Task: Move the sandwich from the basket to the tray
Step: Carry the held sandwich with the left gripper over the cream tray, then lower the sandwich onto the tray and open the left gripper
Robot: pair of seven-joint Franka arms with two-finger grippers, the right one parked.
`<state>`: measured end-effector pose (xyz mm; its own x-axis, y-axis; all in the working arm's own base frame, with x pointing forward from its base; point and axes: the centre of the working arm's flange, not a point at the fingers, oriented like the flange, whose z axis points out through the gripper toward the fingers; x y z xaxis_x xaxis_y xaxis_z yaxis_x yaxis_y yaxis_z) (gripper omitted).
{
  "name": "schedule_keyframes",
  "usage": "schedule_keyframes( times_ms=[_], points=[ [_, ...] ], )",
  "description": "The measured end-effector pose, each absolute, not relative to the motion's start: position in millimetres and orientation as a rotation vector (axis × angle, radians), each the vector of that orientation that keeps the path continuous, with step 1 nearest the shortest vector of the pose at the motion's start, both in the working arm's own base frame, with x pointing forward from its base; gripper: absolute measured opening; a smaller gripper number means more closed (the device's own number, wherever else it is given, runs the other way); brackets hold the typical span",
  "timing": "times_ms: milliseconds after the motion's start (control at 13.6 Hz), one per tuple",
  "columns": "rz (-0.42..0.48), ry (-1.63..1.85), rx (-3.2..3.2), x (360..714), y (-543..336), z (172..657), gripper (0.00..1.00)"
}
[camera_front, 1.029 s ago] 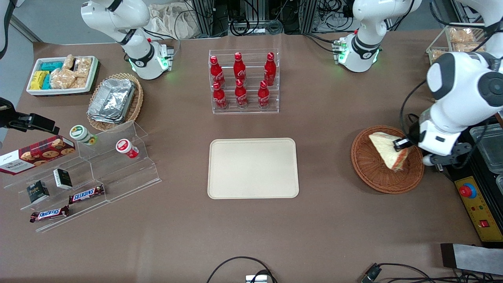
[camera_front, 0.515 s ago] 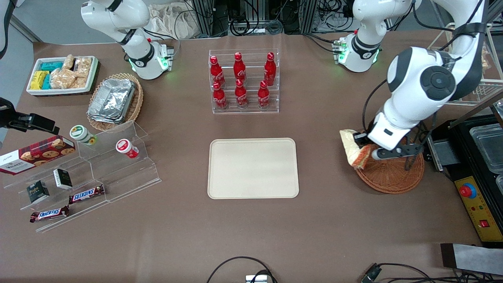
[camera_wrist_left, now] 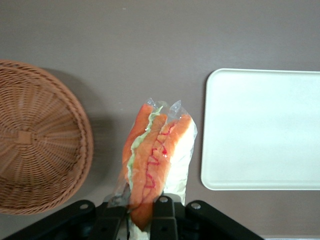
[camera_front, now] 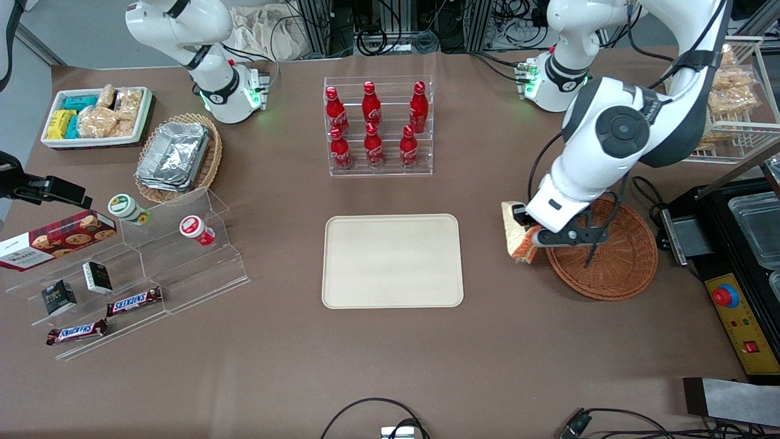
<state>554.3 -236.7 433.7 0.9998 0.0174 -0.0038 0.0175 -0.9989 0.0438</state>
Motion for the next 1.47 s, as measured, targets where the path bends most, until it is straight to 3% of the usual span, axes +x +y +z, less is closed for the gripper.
schedule_keyframes(
  times_ms=[588,1103,1471],
  points=[
    [0.011,0.019,3.126,558,-332,396,0.15],
    [-0.109,-0.027,3.08,568,-368,345,0.15],
    [-0.105,-0.079,3.073,560,-392,320,0.15]
  ],
)
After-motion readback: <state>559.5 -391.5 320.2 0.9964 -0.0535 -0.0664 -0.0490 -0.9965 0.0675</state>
